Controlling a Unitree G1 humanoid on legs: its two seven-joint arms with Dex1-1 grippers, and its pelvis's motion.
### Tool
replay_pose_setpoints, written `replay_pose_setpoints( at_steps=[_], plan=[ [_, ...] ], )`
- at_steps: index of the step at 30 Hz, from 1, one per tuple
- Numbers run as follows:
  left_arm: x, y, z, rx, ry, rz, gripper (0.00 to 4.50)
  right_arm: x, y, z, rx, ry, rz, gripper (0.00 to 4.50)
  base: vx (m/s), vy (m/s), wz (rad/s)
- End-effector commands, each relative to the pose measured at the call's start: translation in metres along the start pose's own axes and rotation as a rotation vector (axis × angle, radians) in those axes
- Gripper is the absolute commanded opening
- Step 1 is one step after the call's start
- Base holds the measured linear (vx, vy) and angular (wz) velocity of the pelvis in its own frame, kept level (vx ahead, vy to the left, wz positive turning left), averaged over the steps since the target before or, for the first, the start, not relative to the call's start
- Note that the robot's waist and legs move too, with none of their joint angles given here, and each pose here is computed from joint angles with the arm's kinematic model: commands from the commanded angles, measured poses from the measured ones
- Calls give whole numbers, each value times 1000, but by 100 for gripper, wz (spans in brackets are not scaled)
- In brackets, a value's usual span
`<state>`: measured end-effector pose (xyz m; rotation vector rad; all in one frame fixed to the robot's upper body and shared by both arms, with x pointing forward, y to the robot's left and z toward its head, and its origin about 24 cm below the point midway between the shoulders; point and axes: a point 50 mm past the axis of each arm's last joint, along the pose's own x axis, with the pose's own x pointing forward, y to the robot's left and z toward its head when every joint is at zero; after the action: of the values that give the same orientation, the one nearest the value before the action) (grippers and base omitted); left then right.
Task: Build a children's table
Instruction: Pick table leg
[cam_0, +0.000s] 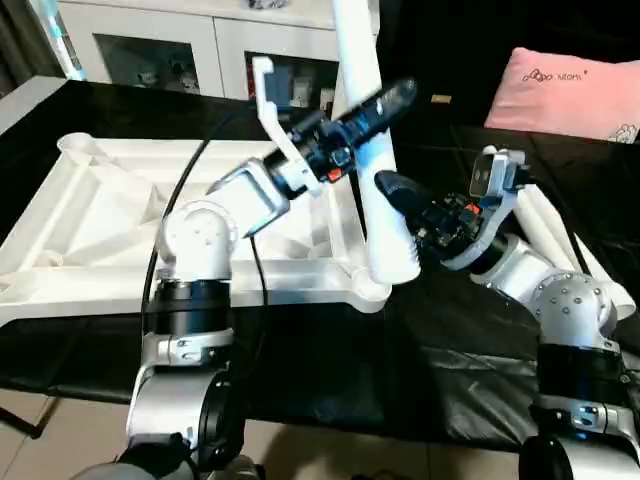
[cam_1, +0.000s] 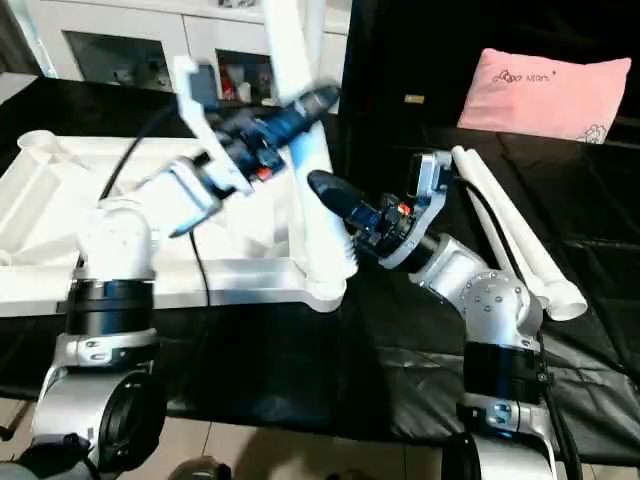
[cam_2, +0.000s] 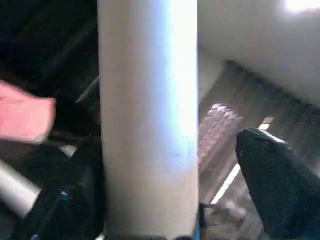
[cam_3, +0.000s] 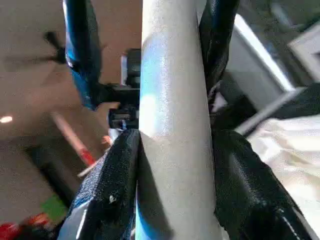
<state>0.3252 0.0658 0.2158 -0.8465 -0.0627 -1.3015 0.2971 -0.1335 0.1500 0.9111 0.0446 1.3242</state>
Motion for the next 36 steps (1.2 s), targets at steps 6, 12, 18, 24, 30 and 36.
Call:
replay_pose_setpoints(
  at_steps=[6,12,18,24,30,36],
  plan=[
    [-2,-21,-3,-109,-2,-268,325,1,10,-5,44,55,77,183,0,0,0],
    [-5,-28,1,-150,-28,-379,272,4,14,-7,47,69,104,183,0,0,0],
    [-10,-34,4,-188,-38,-459,213,4,16,-8,48,73,114,183,0,0,0],
    [-10,-34,4,-193,-37,-469,201,2,16,-8,35,79,100,182,0,0,0],
    [-11,-28,6,-136,-28,-398,198,4,9,-7,-17,74,21,238,0,0,0],
    [-19,-10,6,109,120,-120,192,1,-11,-7,-138,128,-214,296,0,0,0]
  ],
)
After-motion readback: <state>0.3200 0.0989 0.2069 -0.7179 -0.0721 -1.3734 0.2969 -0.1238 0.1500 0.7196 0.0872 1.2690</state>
